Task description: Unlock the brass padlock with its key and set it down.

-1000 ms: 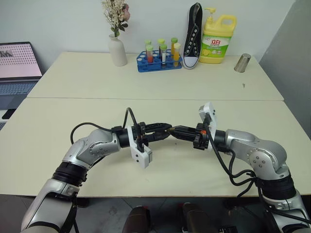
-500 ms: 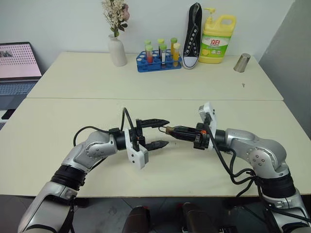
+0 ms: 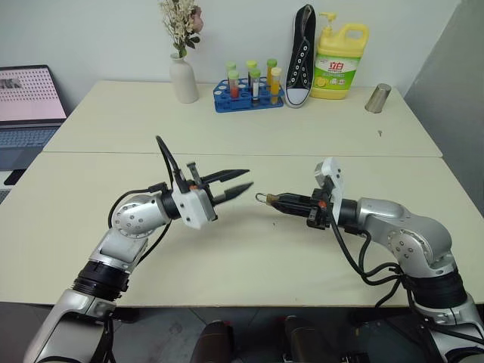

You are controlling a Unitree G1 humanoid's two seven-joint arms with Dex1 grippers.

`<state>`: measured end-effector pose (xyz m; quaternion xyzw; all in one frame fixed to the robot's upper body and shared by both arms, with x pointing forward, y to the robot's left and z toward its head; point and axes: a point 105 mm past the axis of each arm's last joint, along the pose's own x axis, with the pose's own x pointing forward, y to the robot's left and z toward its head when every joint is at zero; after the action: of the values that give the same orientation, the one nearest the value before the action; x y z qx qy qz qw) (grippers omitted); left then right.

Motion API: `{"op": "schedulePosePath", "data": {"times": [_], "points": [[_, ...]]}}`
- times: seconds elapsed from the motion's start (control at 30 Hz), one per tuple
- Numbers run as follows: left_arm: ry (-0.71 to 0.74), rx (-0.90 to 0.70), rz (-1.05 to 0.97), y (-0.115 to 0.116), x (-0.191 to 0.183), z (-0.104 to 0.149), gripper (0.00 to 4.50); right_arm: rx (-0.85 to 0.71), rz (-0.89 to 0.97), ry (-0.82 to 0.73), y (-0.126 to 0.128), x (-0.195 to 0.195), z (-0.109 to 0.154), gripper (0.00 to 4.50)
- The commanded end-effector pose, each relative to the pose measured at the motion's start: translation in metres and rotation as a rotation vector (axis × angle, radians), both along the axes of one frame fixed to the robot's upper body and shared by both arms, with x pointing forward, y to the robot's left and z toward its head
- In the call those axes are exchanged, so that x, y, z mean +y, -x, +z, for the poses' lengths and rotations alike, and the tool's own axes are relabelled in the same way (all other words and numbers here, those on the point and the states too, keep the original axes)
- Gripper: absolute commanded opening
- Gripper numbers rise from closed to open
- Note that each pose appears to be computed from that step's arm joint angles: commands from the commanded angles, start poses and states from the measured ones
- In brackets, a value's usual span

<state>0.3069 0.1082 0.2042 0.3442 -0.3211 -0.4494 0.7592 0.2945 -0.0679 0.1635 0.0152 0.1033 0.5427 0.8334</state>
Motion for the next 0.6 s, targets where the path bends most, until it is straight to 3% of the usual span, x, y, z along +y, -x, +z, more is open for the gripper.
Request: {"op": "schedulePosePath", "data": {"times": [0.03, 0.1, 0.3, 0.6], "points": [[0.013, 0.190, 0.007, -0.010, 0.000, -0.006, 0.02, -0.087, 0.042, -0.020, 0.009, 0.003, 0.017, 0.15], [0.004, 0.338, -0.023, -0.010, -0.005, -0.019, 0.00, -0.094, 0.044, -0.034, 0.010, 0.003, 0.021, 0.15], [0.068, 0.573, -0.070, -0.014, -0.018, -0.029, 0.00, -0.093, 0.055, -0.055, 0.012, 0.003, 0.026, 0.15], [0.122, 0.709, -0.118, -0.010, -0.022, -0.032, 0.00, -0.094, 0.053, -0.048, 0.012, 0.003, 0.025, 0.15]]}}
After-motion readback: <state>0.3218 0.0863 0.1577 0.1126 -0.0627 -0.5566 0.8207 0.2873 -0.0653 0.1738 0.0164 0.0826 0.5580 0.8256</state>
